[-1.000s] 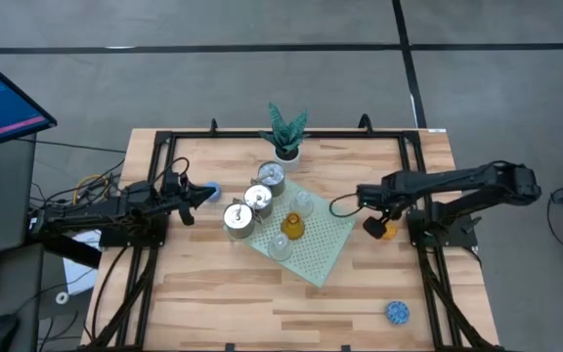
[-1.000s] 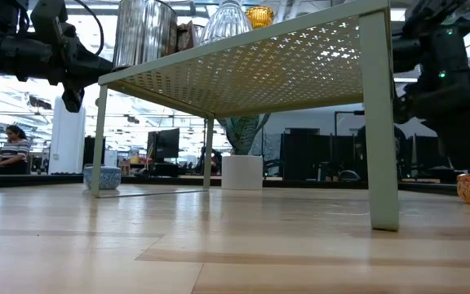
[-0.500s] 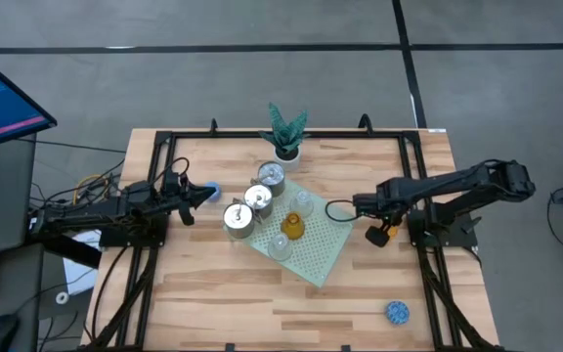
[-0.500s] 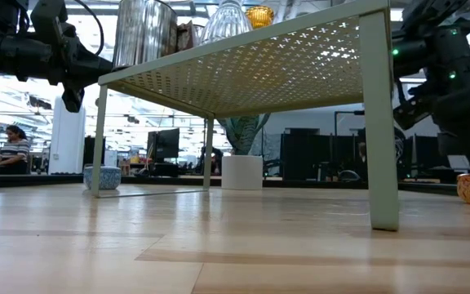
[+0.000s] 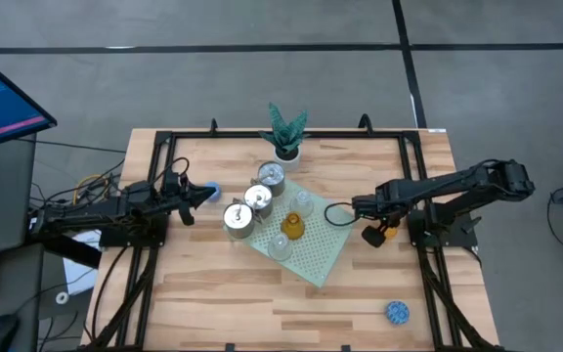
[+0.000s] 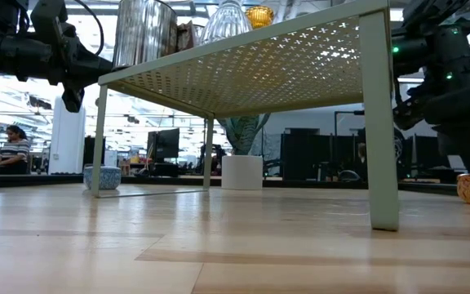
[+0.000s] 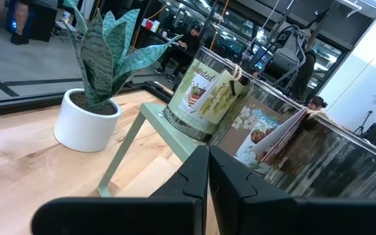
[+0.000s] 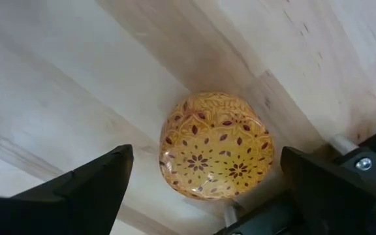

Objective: Pick & Place candle stick holders
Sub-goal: Put the yellow scented candle on the shelf

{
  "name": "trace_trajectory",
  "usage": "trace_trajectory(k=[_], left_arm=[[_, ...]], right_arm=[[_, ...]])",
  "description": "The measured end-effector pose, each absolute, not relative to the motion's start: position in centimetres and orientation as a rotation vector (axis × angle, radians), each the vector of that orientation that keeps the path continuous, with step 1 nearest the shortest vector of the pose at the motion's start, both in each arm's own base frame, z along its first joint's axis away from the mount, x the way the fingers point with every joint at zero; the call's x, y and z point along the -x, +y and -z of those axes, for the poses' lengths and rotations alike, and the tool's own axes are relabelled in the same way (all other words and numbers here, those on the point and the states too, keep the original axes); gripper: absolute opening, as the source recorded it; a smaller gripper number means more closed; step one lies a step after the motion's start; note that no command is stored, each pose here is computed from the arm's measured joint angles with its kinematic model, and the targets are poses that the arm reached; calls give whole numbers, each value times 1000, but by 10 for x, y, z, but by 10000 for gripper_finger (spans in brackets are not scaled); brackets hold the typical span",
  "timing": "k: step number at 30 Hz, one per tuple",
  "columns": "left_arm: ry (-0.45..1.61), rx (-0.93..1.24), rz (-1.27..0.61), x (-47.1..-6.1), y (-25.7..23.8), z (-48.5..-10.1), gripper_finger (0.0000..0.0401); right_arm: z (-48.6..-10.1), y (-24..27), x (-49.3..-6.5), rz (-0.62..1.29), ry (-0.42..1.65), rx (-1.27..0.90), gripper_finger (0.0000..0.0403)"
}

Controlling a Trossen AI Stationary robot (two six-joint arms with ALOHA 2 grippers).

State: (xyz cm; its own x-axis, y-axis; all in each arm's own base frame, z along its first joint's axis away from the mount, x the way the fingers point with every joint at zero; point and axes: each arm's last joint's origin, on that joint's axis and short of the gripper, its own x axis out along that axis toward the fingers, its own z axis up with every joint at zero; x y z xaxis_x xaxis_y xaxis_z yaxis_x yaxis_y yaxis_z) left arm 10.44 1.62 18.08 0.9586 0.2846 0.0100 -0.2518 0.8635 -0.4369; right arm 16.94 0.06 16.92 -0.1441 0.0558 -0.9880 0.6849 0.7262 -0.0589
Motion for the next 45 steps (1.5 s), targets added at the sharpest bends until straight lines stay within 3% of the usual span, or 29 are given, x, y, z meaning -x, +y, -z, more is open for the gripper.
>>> trace_trajectory(k=[17,30,45], left_arm=[[-75,448,-281,-104,16,-181,11],[-75,448,-282,-104,16,-181,11],[-75,448,-282,-104,16,-181,11]], right_arm=[[-153,3,-162,661,1640,-720,378],[-148,3,-156,667,1676,-714,290],[-146,3,-155,654,1670,-712,288]])
